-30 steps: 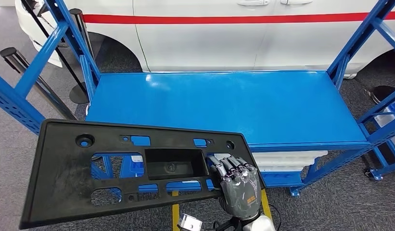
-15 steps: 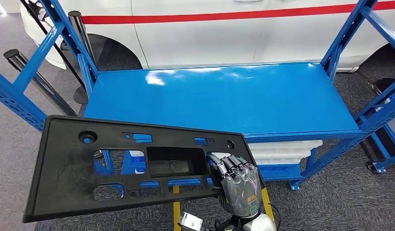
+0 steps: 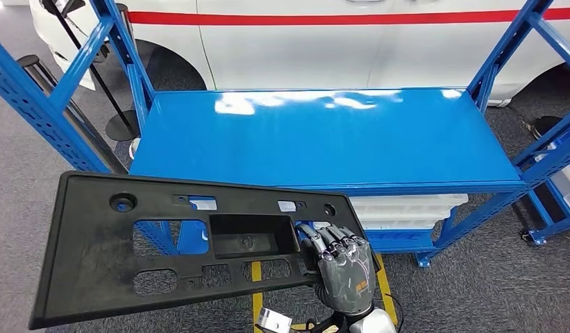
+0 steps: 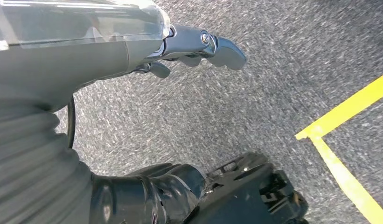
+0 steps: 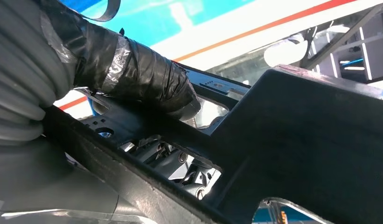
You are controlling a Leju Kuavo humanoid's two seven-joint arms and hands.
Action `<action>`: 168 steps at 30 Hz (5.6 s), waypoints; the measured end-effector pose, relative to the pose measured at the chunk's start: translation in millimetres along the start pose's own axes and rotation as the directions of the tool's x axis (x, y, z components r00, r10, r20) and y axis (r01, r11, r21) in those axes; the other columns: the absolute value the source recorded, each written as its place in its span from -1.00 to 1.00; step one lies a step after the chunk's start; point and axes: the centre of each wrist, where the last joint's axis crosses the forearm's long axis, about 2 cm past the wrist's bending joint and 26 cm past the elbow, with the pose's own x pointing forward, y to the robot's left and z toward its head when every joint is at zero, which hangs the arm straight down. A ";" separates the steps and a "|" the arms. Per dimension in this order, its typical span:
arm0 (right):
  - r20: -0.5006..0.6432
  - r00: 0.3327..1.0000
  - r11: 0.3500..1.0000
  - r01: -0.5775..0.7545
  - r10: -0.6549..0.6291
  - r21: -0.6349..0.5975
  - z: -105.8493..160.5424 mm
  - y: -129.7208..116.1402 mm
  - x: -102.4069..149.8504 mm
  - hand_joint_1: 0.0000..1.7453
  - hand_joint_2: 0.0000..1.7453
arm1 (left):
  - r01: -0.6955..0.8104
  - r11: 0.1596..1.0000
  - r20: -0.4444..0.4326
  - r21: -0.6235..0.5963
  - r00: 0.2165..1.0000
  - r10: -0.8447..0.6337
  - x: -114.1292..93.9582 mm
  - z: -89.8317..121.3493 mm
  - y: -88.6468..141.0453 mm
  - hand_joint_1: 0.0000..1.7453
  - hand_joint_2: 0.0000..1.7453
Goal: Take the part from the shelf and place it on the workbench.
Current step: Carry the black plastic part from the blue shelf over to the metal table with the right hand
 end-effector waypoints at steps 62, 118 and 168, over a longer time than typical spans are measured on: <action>-0.029 0.995 0.994 0.096 -0.095 0.042 11.0 5.1 -4.3 1.00 1.00 | -0.014 1.000 -0.001 0.022 1.000 0.014 -4.9 0.5 2.6 -1.00 1.00; -0.161 0.986 0.998 0.039 -0.046 -0.045 45.5 -28.1 -14.8 1.00 1.00 | -0.052 0.998 -0.016 0.039 0.998 0.053 -9.5 1.7 3.3 -1.00 1.00; -0.221 0.974 0.995 0.041 -0.059 -0.089 55.3 -36.8 -16.7 1.00 1.00 | -0.072 0.996 -0.029 0.044 0.997 0.074 -12.6 3.4 1.6 -1.00 1.00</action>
